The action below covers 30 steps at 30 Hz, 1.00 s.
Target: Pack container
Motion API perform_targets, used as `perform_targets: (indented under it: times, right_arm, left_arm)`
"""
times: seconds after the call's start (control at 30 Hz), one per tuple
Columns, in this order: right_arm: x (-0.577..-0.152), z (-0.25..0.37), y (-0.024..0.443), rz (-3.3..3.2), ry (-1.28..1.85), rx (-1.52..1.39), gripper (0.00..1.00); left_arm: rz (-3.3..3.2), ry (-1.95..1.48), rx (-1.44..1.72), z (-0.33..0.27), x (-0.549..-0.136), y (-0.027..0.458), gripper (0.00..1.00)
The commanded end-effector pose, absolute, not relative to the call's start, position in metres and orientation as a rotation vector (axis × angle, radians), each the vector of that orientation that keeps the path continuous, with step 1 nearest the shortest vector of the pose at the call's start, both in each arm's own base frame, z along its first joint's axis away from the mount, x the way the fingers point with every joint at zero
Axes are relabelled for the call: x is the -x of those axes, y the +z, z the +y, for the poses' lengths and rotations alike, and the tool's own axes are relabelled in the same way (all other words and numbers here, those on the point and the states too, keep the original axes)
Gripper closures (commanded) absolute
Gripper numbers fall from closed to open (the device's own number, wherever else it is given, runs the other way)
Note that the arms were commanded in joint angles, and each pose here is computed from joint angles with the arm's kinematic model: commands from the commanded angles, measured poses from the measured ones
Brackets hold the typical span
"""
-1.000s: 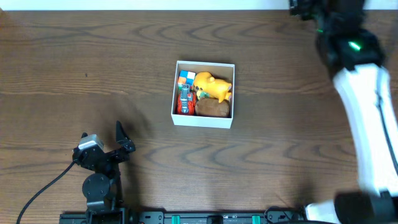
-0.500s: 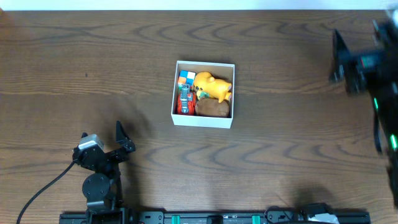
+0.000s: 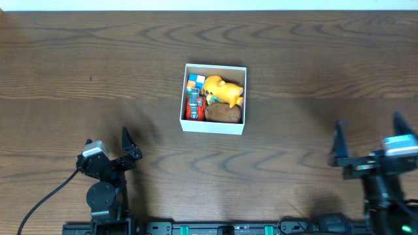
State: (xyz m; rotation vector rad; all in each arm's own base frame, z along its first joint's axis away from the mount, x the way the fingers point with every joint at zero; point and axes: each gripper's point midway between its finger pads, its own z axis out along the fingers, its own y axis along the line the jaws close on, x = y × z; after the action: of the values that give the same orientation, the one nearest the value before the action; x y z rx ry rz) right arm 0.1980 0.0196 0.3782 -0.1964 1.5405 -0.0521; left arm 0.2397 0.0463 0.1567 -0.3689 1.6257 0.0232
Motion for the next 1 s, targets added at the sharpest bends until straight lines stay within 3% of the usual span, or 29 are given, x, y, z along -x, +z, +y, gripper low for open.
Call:
perform_targets:
  times: [0.0,0.53,0.97]
  right_arm:
    - [-0.202,0.022,0.345,1.540,-0.029,0.192,0.01]
    - [-0.247,0.029,0.235,1.464,0.044,0.127,0.01]
    - [-0.251,0.030,0.210,1.501,0.044,0.132,0.01]
  left_arm:
    - [1.684,0.038,0.360,0.045,-0.239,0.138,0.02]
    - [1.684,0.038,0.360,0.045,-0.239,0.138,0.02]
    - [1.684,0.038,0.360,0.045,-0.239,0.138,0.02]
